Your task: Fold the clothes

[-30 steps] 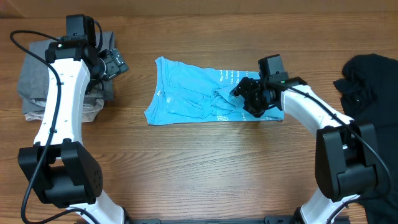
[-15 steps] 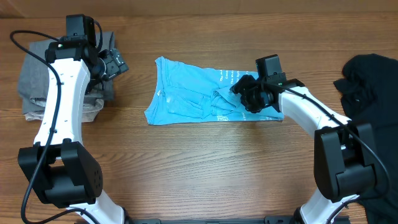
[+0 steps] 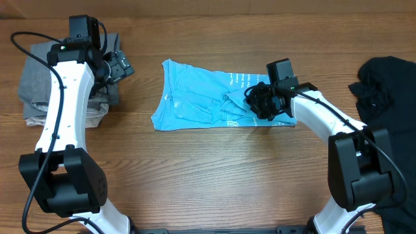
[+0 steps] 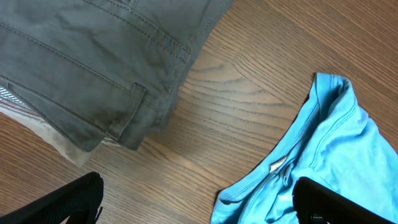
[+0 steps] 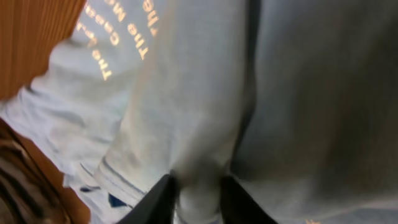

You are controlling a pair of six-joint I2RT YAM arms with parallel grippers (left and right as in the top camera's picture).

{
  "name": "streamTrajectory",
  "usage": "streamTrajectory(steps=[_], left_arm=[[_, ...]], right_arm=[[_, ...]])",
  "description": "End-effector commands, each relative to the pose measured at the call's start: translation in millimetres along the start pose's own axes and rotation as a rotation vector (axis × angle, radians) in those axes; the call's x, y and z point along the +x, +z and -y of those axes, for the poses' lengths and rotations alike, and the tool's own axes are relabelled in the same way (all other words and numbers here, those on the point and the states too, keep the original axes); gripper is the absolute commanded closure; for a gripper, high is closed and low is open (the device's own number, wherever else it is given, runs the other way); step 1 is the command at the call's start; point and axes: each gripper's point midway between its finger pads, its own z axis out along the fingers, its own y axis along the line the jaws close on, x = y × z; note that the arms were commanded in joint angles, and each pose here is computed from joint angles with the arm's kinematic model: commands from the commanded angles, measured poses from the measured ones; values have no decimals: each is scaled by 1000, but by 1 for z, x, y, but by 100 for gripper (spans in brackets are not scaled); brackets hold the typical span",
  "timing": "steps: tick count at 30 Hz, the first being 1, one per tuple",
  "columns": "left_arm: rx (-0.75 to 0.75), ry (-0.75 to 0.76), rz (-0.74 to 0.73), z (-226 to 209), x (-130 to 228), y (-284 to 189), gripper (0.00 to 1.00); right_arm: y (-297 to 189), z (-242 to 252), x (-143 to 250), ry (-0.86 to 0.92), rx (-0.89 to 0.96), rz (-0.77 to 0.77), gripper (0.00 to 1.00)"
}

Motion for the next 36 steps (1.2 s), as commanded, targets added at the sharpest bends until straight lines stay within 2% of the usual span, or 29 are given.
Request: streamTrajectory(steps=[1,4,17,18,20,25,28,31,33,36], left_arm=[[22,-8,44,6,-8,-16,0],[22,-8,44,6,-8,-16,0],[22,-8,44,6,-8,-16,0],[22,-8,44,6,-8,-16,0],[22,-7,44,6,-8,-16,0],[22,-8,44,6,-8,-16,0],[22,-7,44,6,-8,-16,0],[22,-7,44,6,-8,-16,0],[22,-7,44,6,-8,-16,0],[22,-7,44,6,-8,-16,0]], right_arm=[[0,0,2,-10,2,5,83],[0,-1,1,-12,-4,9,96],[-10,-61,-21,-114,-241,99,96],[-10,-64,-24,-139,-242,121,96],[-9,-63,-29,-140,-220,167,86],[-8,-63,-44,-171,-177,291,77],[-5,-74,-46,-193,-213,317,72],[3,-85,-47,-213,-255,333,71],[10,-89,-49,-221,-279,345,64],[8,-101,-57,-297,-327,386,64]])
